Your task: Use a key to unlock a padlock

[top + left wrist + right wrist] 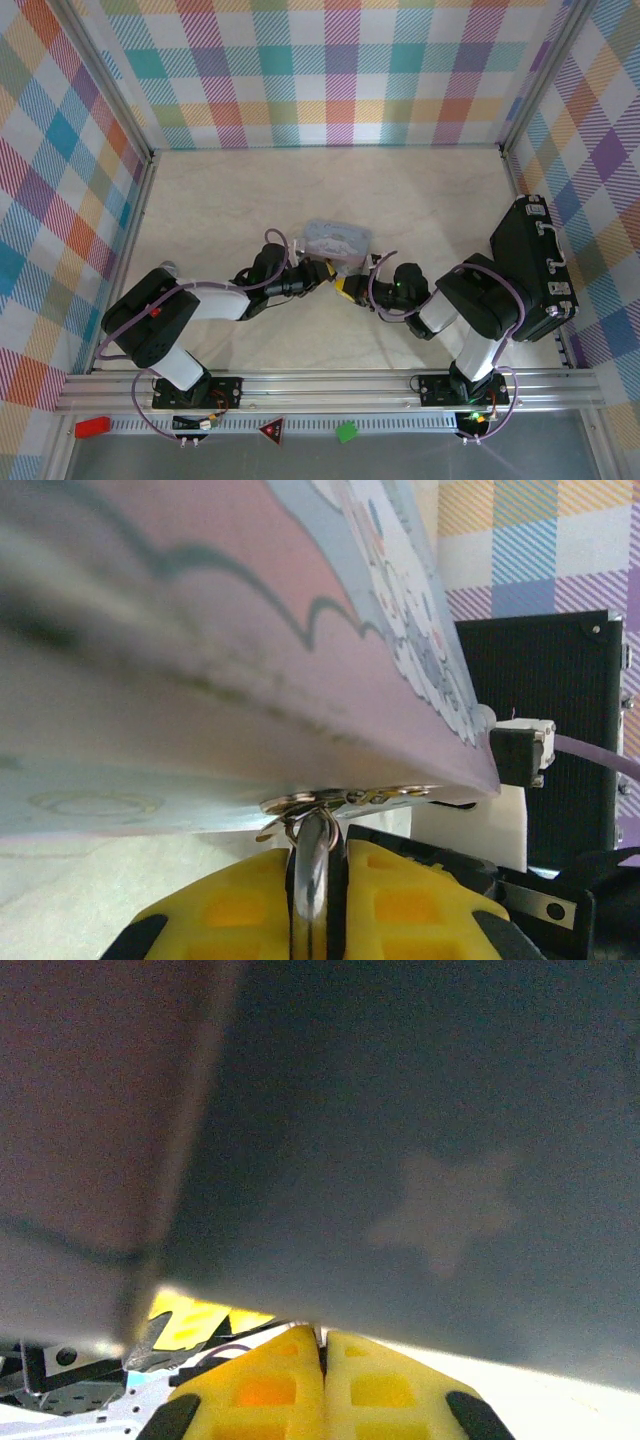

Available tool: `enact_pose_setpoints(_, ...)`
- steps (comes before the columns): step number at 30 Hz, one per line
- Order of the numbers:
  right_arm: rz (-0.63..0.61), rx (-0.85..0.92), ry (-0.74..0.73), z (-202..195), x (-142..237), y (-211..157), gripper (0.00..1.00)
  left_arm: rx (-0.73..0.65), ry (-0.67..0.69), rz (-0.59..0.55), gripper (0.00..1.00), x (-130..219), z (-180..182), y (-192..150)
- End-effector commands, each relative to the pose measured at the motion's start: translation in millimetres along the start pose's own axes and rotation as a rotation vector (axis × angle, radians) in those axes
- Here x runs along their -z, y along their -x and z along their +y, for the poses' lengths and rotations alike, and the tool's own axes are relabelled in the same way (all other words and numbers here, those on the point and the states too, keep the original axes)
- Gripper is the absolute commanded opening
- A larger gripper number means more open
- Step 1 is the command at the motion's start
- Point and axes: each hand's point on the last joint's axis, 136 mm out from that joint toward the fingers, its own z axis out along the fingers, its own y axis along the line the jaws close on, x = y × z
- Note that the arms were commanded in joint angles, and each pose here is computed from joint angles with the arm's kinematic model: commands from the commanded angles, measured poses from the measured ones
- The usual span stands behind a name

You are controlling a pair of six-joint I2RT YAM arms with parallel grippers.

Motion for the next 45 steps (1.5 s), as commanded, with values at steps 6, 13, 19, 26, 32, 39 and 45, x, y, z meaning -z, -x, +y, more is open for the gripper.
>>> enact_pose_setpoints(6,-0.1,0.01,-0.068,-27.5,4.7,12.3,0.0,-0.048,-0.061,0.217,0.04,3.0,-8.8,-55.9)
enact_pose_setpoints(13,-0.099,-0.02,-0.099,-40.8,3.8,13.4,0.0,-0.045,-0.025,0.218,0.09,3.4,11.2,-61.4)
enact_pose_setpoints(19,-0.073,-0.077,-0.145,-62.1,-0.3,7.9,0.0,-0.049,-0.003,0.217,0.1,-1.5,24.1,-63.0)
enact_pose_setpoints(26,-0.059,-0.083,-0.17,-70.3,0.7,4.1,0.0,-0.035,-0.006,0.212,0.14,-5.3,35.8,-65.2)
enact_pose_setpoints(32,-0.078,-0.097,-0.192,-77.0,7.3,4.8,0.0,-0.027,0.013,0.178,0.2,-4.8,44.6,-61.7)
enact_pose_setpoints(39,-0.071,-0.099,-0.187,-76.0,6.9,5.3,0.0,-0.049,0.066,0.101,0.36,2.2,53.8,-52.0)
enact_pose_setpoints(45,-0.048,-0.102,-0.187,-76.4,6.3,1.5,0.0,-0.062,0.04,0.013,0.4,0.5,47.2,-35.6)
